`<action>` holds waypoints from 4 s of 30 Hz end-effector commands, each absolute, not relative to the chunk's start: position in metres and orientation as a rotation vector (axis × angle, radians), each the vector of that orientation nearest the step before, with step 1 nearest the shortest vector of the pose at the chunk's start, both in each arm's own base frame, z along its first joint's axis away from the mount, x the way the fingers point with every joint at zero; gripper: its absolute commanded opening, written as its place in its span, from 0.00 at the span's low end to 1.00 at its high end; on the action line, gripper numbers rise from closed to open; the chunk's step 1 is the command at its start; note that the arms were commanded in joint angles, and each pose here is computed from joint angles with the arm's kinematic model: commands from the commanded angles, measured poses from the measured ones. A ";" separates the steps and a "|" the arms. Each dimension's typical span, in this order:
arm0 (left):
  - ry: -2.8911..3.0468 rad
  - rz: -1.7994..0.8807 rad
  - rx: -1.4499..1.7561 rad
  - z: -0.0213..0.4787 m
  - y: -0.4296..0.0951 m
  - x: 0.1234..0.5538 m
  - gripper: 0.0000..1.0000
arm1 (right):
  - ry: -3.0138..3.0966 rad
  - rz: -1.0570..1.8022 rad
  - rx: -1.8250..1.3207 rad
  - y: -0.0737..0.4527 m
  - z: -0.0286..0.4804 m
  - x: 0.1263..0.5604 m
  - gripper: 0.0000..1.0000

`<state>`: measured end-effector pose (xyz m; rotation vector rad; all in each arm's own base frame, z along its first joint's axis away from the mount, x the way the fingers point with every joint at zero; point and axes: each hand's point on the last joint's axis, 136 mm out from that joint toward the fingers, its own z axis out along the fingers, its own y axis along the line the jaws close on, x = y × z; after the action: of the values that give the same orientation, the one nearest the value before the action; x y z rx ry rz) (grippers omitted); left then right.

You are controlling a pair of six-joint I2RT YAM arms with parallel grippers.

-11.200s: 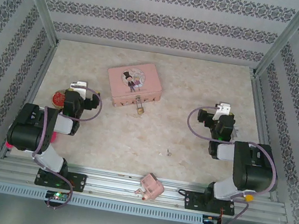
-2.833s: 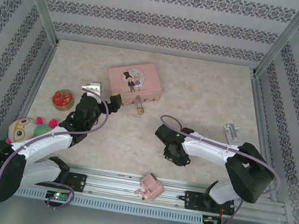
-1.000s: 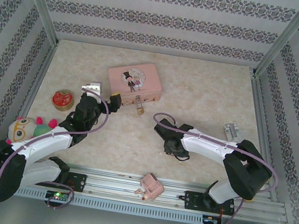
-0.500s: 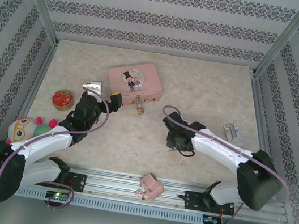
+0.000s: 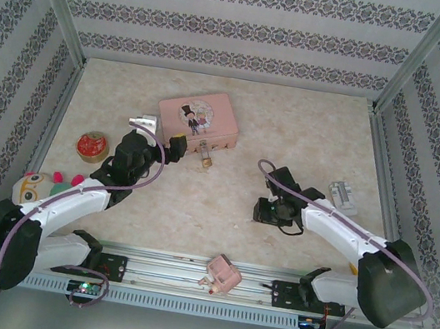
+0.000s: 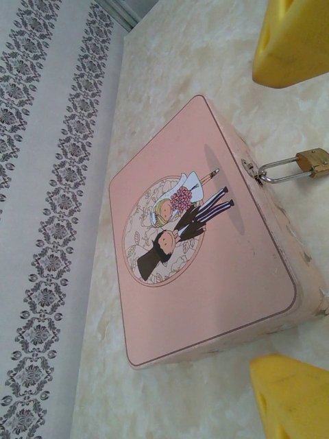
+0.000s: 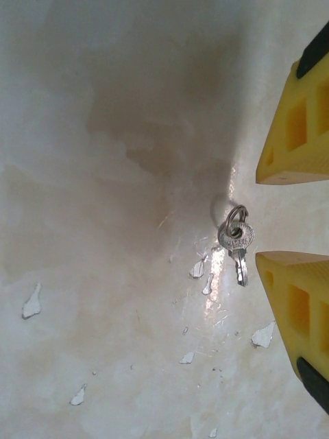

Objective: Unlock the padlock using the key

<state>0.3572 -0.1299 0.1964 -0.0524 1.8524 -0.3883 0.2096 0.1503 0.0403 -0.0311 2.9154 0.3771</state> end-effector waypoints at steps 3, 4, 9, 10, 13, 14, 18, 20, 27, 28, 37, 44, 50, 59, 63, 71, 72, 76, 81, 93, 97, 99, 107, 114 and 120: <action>1.844 -0.423 -0.049 0.203 -0.137 0.357 0.99 | 2.963 0.397 -0.099 0.154 0.027 0.207 0.30; 1.845 -0.422 -0.052 0.202 -0.137 0.356 0.99 | 2.969 0.396 -0.098 0.155 0.025 0.207 0.30; 1.844 -0.416 -0.065 0.201 -0.133 0.354 0.99 | 2.997 0.372 -0.103 0.155 0.017 0.209 0.30; 1.843 -0.415 -0.067 0.201 -0.133 0.354 0.99 | 3.002 0.371 -0.105 0.155 0.016 0.209 0.29; 1.843 -0.407 -0.072 0.201 -0.131 0.352 0.99 | 3.008 0.370 -0.102 0.155 0.013 0.209 0.29; 1.843 -0.405 -0.073 0.200 -0.130 0.352 0.99 | 3.009 0.372 -0.103 0.156 0.012 0.209 0.28; 1.842 -0.401 -0.073 0.201 -0.130 0.352 0.99 | 3.002 0.371 -0.107 0.157 0.014 0.212 0.28; 1.841 -0.404 -0.072 0.201 -0.130 0.352 0.99 | 2.993 0.372 -0.113 0.158 0.017 0.214 0.28; 1.842 -0.405 -0.072 0.201 -0.130 0.353 0.99 | 2.961 0.374 -0.146 0.160 0.029 0.221 0.29; 1.841 -0.406 -0.071 0.202 -0.131 0.352 0.99 | 2.961 0.374 -0.147 0.160 0.029 0.222 0.29; 1.837 -0.400 -0.072 0.203 -0.129 0.351 0.99 | 2.988 0.337 -0.149 0.157 0.019 0.223 0.29; 1.839 -0.398 -0.077 0.202 -0.128 0.352 0.99 | 3.003 0.305 -0.132 0.153 0.014 0.220 0.29; 1.840 -0.399 -0.076 0.201 -0.129 0.352 0.99 | 3.021 0.295 -0.130 0.153 0.011 0.215 0.29; 1.836 -0.392 -0.081 0.202 -0.127 0.351 0.99 | 3.018 0.283 -0.147 0.164 0.012 0.208 0.24; 1.837 -0.392 -0.078 0.202 -0.127 0.351 0.99 | 3.015 0.273 -0.147 0.166 0.012 0.208 0.19; 1.837 -0.391 -0.083 0.203 -0.126 0.350 0.99 | 3.007 0.281 -0.134 0.172 0.017 0.210 0.09; 1.836 -0.392 -0.083 0.204 -0.126 0.350 0.99 | 3.001 0.288 -0.132 0.173 0.019 0.211 0.06; 1.837 -0.396 -0.099 0.208 -0.124 0.348 0.99 | 2.956 0.351 -0.112 0.180 0.037 0.218 0.00; 1.878 -0.391 -0.112 0.214 -0.122 0.344 0.99 | 2.882 0.465 -0.048 0.191 0.065 0.229 0.00; 1.861 -0.576 0.050 0.232 -0.154 0.329 0.99 | 2.686 0.709 0.004 0.221 0.139 0.258 0.00; 1.823 -0.626 0.097 0.231 -0.162 0.325 0.99 | 2.638 0.770 0.096 0.224 0.161 0.270 0.00; 1.786 -0.655 0.139 0.234 -0.167 0.322 0.99 | 2.613 0.804 0.157 0.223 0.172 0.275 0.00; 1.586 -0.749 0.389 0.244 -0.197 0.306 0.98 | 2.409 1.020 0.270 0.236 0.224 0.298 0.00; 1.485 -0.833 0.595 0.246 -0.234 0.290 0.95 | 2.271 1.221 0.252 0.259 0.260 0.312 0.00; 1.435 -0.824 0.714 0.239 -0.259 0.287 0.88 | 2.203 1.367 0.225 0.279 0.280 0.319 0.00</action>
<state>0.2916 -0.2450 0.2092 0.6244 1.6002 -0.8296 0.3125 0.2652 0.2491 0.2536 2.2982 1.2314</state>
